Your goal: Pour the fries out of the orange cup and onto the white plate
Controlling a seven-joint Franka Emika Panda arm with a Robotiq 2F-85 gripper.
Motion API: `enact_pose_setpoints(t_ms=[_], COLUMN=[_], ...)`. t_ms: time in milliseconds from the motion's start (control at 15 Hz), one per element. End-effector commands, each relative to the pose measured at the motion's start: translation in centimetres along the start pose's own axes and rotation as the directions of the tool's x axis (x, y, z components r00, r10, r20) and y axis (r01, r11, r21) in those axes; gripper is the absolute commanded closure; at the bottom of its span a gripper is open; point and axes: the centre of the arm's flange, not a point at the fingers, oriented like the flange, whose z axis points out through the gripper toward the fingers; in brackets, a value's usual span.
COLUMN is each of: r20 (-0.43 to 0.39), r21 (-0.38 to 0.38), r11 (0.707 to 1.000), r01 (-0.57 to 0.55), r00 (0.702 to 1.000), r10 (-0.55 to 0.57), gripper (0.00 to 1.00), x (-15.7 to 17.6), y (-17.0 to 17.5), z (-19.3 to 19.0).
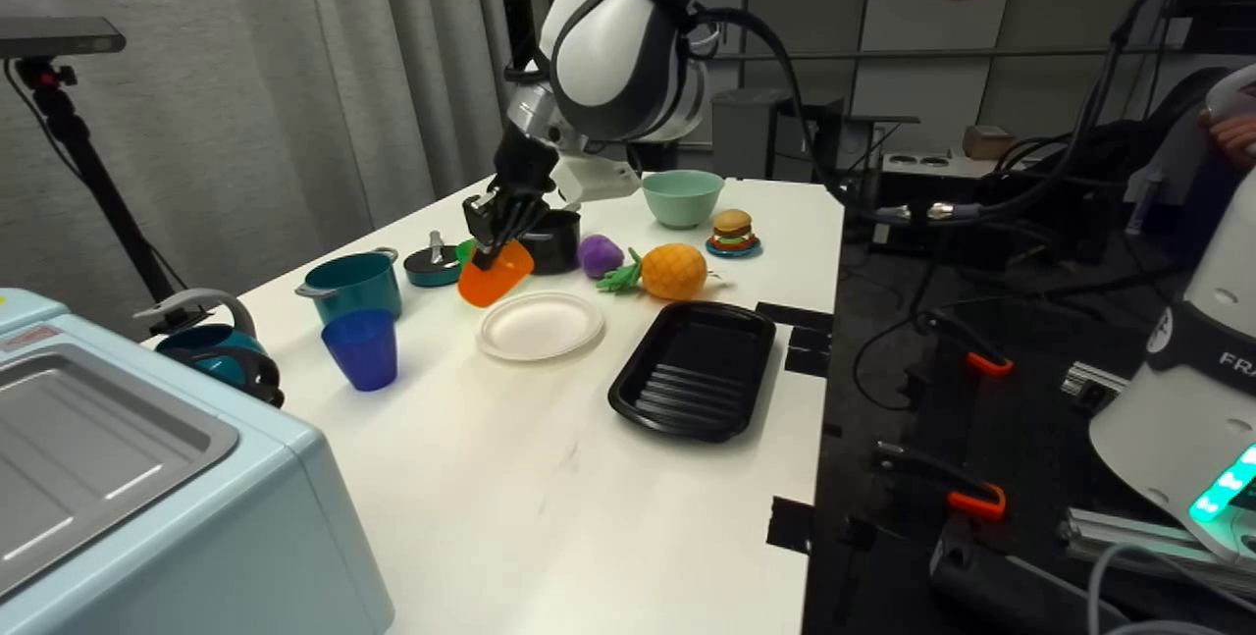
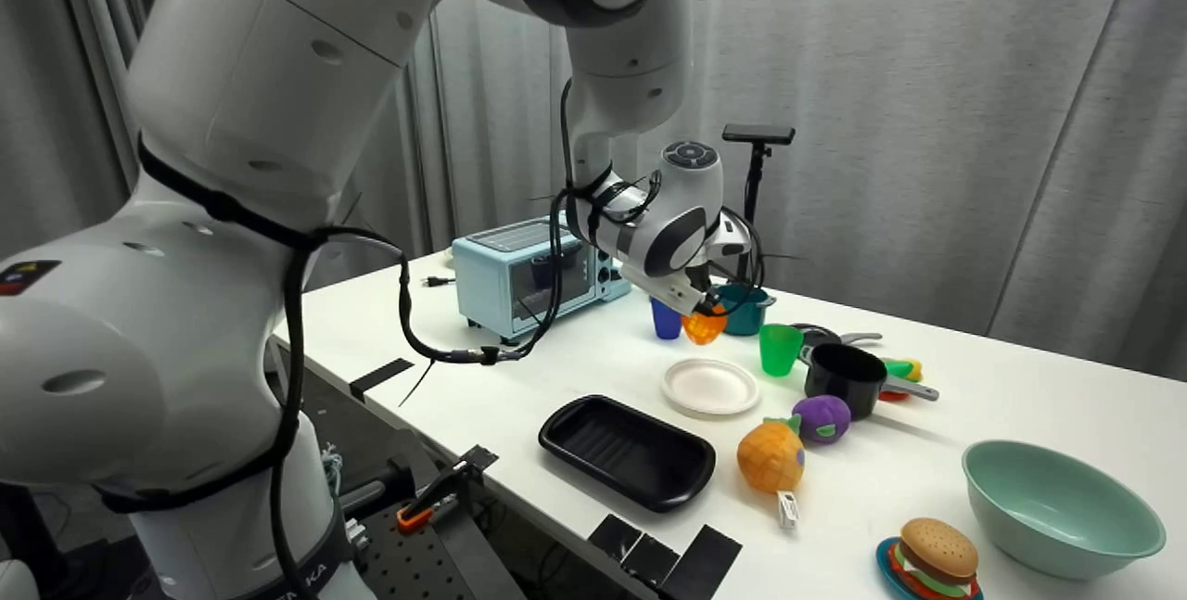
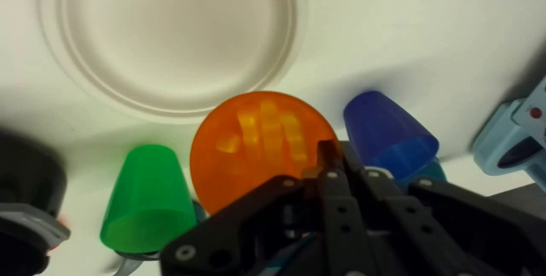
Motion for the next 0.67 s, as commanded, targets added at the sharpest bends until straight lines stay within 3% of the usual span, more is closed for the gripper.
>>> enact_pose_setpoints(t_ms=[0,333,600], r20=[-0.006,0.014,0.068], r21=[0.191,0.397,0.501], r11=[0.981,0.916,0.855], r01=[-0.018,-0.064,-0.134], r00=[1.000,0.998,0.991], r10=[0.020,0.063,0.116], gripper=[0.99,0.99,0.99], x=[2.1,3.7,4.1], y=[0.8,1.2,2.0], z=[-1.3,-2.9,-3.9])
